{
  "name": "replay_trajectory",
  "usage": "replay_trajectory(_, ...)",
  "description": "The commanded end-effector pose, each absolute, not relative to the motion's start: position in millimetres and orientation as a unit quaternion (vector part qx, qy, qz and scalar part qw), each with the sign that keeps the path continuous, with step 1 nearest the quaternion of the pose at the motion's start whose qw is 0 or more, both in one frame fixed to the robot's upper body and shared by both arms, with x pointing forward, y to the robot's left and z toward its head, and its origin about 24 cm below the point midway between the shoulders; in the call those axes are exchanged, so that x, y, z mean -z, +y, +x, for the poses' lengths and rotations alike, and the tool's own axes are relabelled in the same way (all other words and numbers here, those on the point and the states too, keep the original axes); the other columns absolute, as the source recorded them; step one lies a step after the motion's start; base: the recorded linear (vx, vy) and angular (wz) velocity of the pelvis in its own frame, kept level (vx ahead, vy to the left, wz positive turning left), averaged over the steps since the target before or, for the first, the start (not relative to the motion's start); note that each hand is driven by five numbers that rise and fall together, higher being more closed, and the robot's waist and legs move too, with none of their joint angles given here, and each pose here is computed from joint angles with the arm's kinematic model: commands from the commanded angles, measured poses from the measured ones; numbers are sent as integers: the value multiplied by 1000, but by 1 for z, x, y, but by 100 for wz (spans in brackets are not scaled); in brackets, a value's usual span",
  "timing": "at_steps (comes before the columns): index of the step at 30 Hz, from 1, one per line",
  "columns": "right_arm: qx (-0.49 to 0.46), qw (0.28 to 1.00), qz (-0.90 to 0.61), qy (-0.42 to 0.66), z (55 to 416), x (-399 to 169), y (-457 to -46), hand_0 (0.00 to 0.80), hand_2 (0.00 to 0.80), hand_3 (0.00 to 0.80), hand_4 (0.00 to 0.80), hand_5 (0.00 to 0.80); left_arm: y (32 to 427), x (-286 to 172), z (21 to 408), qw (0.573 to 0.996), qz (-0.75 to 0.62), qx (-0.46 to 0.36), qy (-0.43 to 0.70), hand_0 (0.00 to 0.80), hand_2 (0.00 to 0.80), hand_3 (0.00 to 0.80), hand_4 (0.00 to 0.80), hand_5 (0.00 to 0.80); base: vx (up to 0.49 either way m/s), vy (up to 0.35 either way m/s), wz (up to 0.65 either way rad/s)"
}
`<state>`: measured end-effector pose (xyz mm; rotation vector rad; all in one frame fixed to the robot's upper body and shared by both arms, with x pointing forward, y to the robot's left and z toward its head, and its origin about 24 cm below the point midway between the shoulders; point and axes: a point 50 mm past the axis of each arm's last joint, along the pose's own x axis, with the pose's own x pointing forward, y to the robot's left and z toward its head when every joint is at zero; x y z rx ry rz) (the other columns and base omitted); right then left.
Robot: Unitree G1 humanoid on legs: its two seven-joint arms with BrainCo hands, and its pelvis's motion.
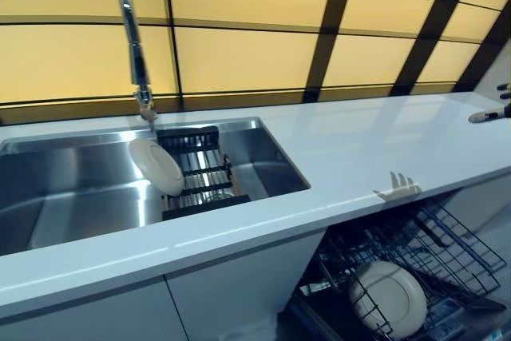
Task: Take plates into dishwasher
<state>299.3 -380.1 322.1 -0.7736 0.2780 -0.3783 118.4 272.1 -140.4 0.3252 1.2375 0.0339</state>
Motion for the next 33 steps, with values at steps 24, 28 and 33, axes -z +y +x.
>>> replay_trajectory(24, 4, 898, -434, -70, 378, -334, -208, 0, 0, 0, 0, 0, 273, 131, 143, 810, 168, 9, 562, 0, 0, 0, 0, 0, 0, 19, 14)
replay_trajectory(28, -12, 808, -570, -153, 373, -354, -183, 0, 0, 0, 0, 0, 272, 131, 142, 809, 168, 10, 563, 0, 0, 0, 0, 0, 3, 28, 15)
replay_trajectory(33, -4, 629, -733, -259, 351, -380, -149, 0, 0, 0, 0, 0, 276, 130, 138, 805, 177, 3, 566, 0, 0, 0, 0, 0, 9, -25, 11)
